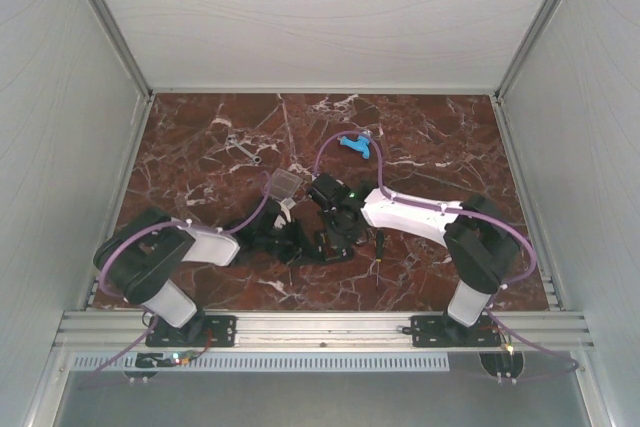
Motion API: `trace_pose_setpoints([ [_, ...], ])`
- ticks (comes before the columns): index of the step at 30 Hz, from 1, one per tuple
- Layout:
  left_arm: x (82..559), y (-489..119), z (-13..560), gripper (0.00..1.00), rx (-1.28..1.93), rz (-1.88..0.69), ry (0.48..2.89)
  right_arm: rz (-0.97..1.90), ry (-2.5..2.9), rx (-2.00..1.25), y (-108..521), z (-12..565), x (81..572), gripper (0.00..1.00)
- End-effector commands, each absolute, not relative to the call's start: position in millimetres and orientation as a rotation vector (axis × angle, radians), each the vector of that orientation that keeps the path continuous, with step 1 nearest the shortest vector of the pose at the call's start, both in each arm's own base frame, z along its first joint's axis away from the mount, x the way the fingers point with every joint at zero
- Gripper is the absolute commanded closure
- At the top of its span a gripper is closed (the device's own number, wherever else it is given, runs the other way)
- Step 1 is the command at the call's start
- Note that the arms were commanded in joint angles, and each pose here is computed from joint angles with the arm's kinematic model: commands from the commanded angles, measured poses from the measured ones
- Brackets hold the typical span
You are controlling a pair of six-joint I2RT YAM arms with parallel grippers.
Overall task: Snap on the fuse box
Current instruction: Install the fuse at the fuse box base.
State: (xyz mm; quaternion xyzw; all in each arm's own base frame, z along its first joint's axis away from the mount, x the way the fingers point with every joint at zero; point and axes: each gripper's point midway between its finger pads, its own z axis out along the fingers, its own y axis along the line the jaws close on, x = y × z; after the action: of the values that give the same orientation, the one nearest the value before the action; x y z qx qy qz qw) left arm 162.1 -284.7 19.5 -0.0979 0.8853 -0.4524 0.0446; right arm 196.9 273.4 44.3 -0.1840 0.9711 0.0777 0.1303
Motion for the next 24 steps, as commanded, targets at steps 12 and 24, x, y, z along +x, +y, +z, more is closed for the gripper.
trace_pose_setpoints([
  [12,171,-293,20,0.82,-0.297,-1.411,2.673,0.067,2.893,-0.561,262,14,196,1.0],
  [24,176,-294,18,0.86,-0.334,-1.408,2.658,0.02,2.892,-0.597,253,-4,213,1.0],
])
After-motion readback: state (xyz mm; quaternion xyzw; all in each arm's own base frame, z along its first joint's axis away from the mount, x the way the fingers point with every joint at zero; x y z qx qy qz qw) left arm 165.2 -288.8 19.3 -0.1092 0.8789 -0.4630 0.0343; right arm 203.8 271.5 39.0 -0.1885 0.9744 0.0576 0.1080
